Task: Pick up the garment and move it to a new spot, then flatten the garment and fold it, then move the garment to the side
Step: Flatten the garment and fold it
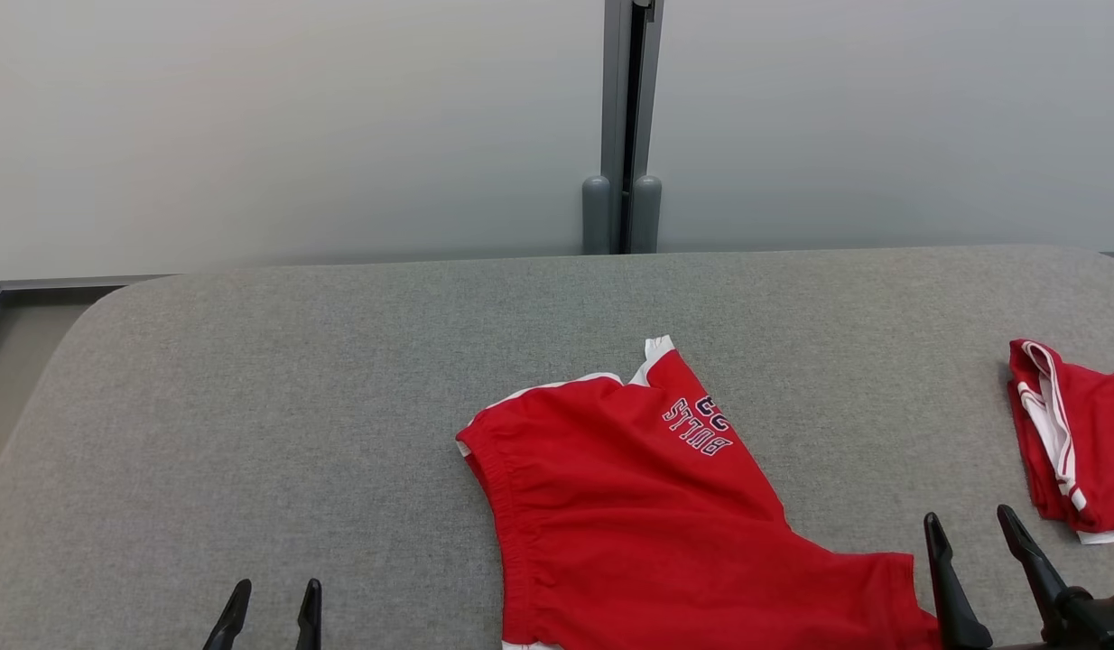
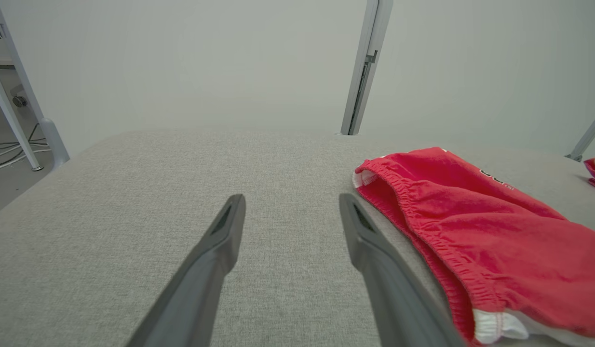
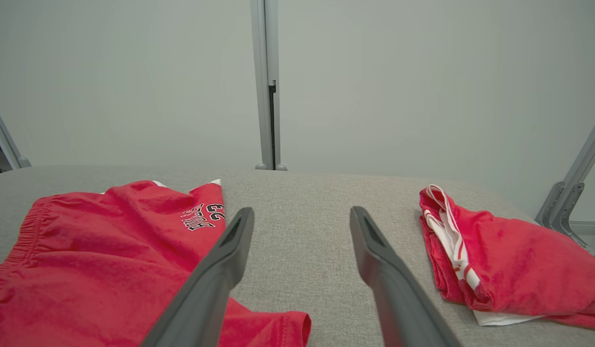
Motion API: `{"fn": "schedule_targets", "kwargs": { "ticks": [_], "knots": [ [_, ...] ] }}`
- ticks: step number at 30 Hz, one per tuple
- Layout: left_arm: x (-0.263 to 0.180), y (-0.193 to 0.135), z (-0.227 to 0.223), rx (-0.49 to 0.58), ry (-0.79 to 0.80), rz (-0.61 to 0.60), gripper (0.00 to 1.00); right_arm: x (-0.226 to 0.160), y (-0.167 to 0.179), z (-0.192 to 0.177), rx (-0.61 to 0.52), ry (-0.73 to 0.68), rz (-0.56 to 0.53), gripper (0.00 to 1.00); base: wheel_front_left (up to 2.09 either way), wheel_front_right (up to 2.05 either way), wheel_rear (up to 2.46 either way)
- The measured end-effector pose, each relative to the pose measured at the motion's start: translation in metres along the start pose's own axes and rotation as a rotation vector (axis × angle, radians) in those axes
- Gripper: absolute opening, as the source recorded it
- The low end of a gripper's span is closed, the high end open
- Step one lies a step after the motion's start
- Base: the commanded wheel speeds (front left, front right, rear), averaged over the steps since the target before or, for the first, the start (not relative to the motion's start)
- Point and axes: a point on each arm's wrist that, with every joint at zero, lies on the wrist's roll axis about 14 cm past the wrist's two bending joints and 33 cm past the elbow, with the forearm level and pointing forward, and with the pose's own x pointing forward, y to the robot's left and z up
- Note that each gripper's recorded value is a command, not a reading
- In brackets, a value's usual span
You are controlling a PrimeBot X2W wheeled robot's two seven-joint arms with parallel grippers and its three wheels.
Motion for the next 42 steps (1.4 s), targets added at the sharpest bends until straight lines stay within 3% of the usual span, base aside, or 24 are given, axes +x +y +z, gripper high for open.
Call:
{"fn": "schedule_targets", "kwargs": {
  "ticks": [20, 24, 29, 31, 33, 42],
  "knots": [
    [0.003, -0.009, -0.004, 0.005, 0.014, -0.03, 1.0, 0.001, 0.002, 0.001, -0.002, -0.003, 0.009, 1.0, 0.0, 0.0, 0.0],
    [0.008, -0.024, 0.004, 0.009, -0.011, -0.079, 1.0, 0.0, -0.001, 0.004, -0.013, -0.009, 0.008, 1.0, 0.0, 0.0, 0.0],
    [0.003, -0.069, -0.014, -0.052, 0.054, -0.217, 1.0, -0.027, -0.001, -0.045, -0.024, 0.168, 0.053, 1.0, 0.0, 0.0, 0.0],
    [-0.013, -0.095, -0.046, -0.092, 0.229, -0.317, 1.0, -0.051, -0.007, -0.084, -0.021, 0.37, 0.085, 1.0, 0.0, 0.0, 0.0],
    [-0.017, -0.102, -0.057, -0.107, 0.298, -0.348, 1.0, -0.061, -0.012, -0.099, -0.024, 0.455, 0.09, 1.0, 0.0, 0.0, 0.0],
    [-0.014, -0.112, -0.079, -0.129, 0.429, -0.407, 1.0, -0.058, -0.01, -0.117, 0.01, 0.535, 0.1, 1.0, 0.0, 0.0, 0.0]
  ]
}}
